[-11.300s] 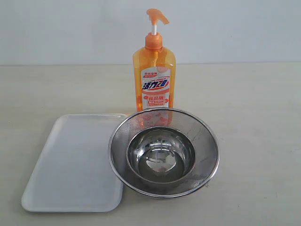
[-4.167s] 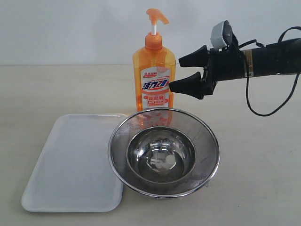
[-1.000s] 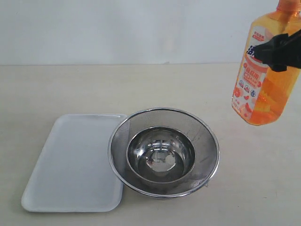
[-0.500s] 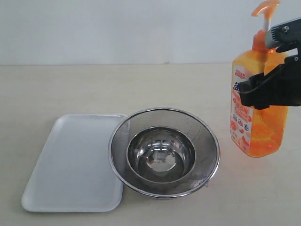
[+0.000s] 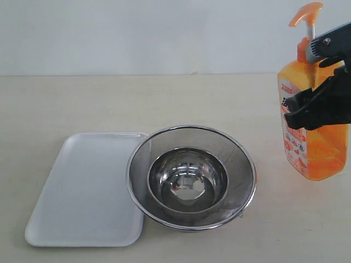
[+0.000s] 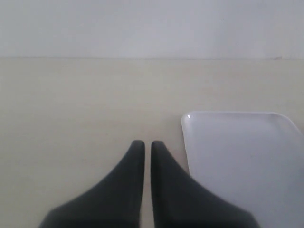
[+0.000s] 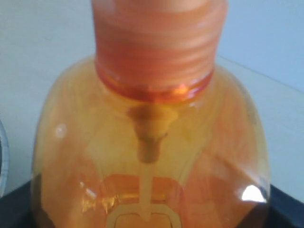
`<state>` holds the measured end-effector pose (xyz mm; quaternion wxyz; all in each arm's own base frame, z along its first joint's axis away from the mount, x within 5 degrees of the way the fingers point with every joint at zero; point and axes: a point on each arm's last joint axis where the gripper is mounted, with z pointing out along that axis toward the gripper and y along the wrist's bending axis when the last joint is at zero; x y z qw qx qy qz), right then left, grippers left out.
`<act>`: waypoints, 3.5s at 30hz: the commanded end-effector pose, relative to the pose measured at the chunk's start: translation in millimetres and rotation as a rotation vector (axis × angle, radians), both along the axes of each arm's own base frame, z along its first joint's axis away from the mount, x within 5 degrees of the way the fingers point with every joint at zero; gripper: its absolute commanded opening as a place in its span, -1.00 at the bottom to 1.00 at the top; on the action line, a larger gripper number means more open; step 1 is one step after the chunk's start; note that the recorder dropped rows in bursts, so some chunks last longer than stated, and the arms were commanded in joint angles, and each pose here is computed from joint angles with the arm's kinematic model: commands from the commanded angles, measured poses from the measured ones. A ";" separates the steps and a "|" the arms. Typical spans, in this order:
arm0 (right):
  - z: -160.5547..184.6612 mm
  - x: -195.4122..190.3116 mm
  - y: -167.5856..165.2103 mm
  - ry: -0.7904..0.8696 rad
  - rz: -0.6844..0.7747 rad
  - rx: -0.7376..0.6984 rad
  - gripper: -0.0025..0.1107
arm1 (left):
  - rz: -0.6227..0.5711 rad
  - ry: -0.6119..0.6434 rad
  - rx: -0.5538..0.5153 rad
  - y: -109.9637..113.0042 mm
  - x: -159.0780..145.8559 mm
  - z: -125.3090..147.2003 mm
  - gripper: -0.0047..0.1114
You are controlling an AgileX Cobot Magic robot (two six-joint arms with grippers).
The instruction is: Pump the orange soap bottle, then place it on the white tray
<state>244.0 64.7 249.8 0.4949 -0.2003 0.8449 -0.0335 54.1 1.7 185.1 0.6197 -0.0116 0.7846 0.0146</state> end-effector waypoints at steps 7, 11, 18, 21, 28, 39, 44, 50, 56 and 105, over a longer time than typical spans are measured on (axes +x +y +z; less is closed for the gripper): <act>8.6 -26.2 41.5 -0.175 -0.102 -0.024 -0.96 | 0.003 -0.006 0.002 0.1 0.0 -0.3 -0.84; -5.0 -34.2 34.7 -0.167 -0.178 -0.020 -0.96 | 0.003 -0.006 0.002 0.1 0.0 -0.3 -0.84; -21.0 -42.2 29.4 -0.123 -0.217 0.026 -0.96 | 0.003 -0.006 0.002 0.1 0.0 -0.3 -0.84; -21.0 -43.5 32.0 -0.125 -0.187 -0.008 -0.96 | 0.003 -0.006 0.002 0.1 0.0 -0.3 -0.84; -21.8 -44.1 34.1 -0.123 -0.117 -0.102 -0.96 | 0.003 -0.006 0.002 0.1 0.0 -0.3 -0.84; -15.4 -41.2 42.3 -0.125 -0.030 -0.140 -0.96 | 0.003 -0.006 0.002 0.1 0.0 -0.3 -0.84; -5.6 -36.5 46.4 -0.152 -0.022 -0.135 -0.96 | 0.003 -0.006 0.002 0.1 0.0 -0.3 -0.84; -15.5 -26.1 53.9 -0.122 -0.028 -0.177 -0.96 | 0.003 -0.006 0.002 0.1 0.0 -0.3 -0.84; -24.2 -15.0 60.4 -0.103 -0.048 -0.217 -0.96 | 0.003 -0.006 0.002 0.1 0.0 -0.3 -0.84; -27.2 -9.5 65.5 -0.086 -0.087 -0.141 -0.96 | 0.010 -0.064 0.088 2.3 1.0 5.3 -0.84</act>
